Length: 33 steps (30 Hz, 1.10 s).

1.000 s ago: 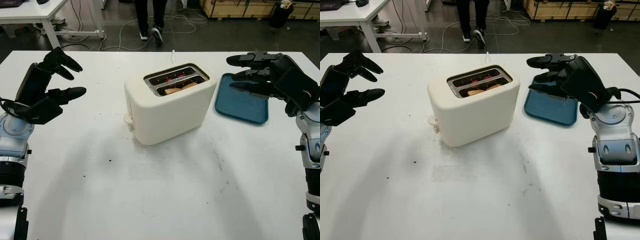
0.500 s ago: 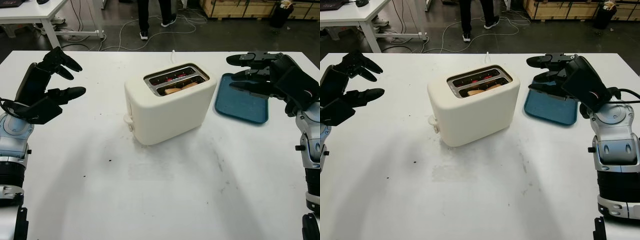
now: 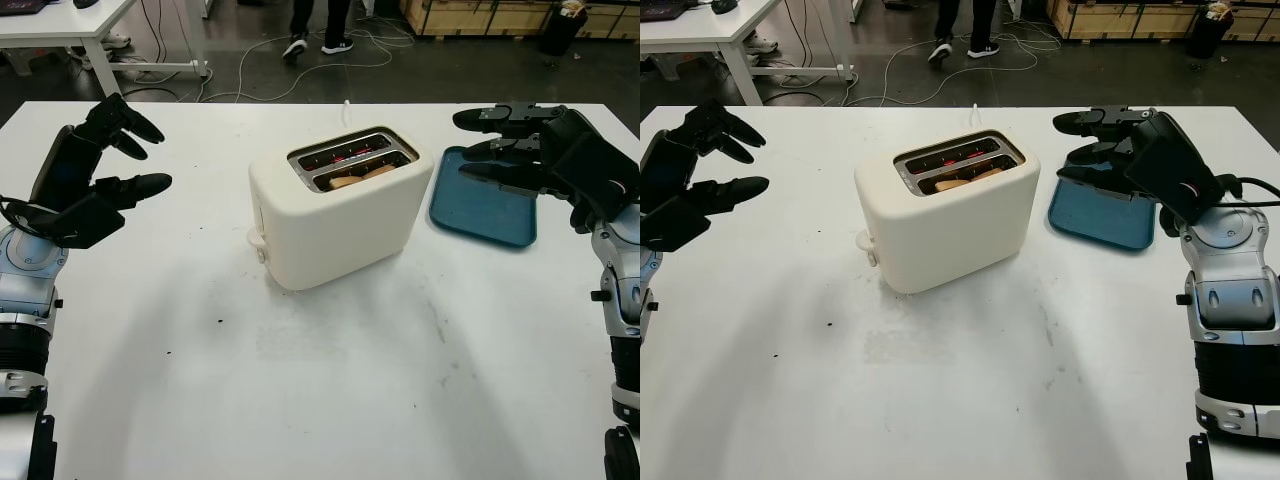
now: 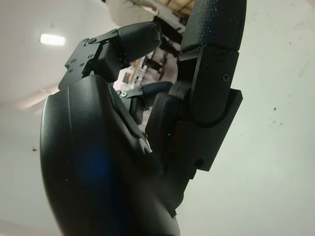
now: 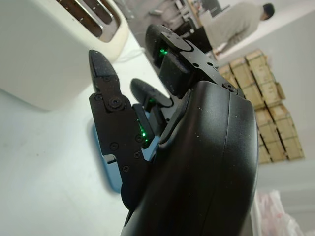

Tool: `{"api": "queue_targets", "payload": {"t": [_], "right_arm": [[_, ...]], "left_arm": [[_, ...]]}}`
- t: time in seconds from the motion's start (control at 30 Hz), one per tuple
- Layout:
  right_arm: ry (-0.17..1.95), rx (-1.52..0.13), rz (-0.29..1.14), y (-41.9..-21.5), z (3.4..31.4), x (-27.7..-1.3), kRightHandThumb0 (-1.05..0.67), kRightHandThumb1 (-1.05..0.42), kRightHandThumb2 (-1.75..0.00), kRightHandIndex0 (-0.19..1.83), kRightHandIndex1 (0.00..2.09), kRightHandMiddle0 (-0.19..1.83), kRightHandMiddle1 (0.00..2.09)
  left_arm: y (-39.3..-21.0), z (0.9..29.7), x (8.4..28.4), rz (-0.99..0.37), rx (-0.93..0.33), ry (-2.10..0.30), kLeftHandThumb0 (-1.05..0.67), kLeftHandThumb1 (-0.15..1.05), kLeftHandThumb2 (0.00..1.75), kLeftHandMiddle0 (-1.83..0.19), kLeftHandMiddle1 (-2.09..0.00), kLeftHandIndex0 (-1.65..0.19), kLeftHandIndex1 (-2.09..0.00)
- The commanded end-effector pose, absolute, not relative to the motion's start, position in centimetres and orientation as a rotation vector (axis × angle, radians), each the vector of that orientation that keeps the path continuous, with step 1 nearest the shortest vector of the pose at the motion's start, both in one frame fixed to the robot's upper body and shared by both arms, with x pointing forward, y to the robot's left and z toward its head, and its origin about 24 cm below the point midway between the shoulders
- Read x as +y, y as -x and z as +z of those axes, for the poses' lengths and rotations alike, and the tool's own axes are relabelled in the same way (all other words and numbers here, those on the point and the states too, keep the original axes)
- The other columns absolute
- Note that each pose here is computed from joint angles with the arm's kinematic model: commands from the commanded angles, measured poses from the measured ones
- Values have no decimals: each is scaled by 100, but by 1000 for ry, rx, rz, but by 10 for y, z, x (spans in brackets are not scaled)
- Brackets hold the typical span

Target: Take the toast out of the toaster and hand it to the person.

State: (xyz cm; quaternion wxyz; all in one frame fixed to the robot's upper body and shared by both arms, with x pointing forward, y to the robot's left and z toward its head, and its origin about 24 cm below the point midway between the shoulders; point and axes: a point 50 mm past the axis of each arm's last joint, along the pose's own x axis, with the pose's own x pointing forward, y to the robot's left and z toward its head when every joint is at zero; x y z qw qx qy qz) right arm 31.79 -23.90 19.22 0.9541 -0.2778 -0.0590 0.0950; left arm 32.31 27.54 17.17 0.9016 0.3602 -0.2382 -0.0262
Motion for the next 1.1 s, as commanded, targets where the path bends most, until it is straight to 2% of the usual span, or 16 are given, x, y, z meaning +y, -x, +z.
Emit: {"api": "queue_targets", "payload": {"t": [0.0, 1.07], "right_arm": [[574, -129, 181, -318, 192, -241, -27, -83, 0, 52, 64, 76, 0], [566, -123, 185, -318, 193, -239, -25, -83, 0, 50, 68, 75, 0]], "left_arm": [[-322, 171, 276, -46, -495, -738, -105, 92, 22, -28, -154, -22, -148], [-322, 171, 276, -46, -489, -728, -105, 92, 21, -28, -155, -22, -149]]}}
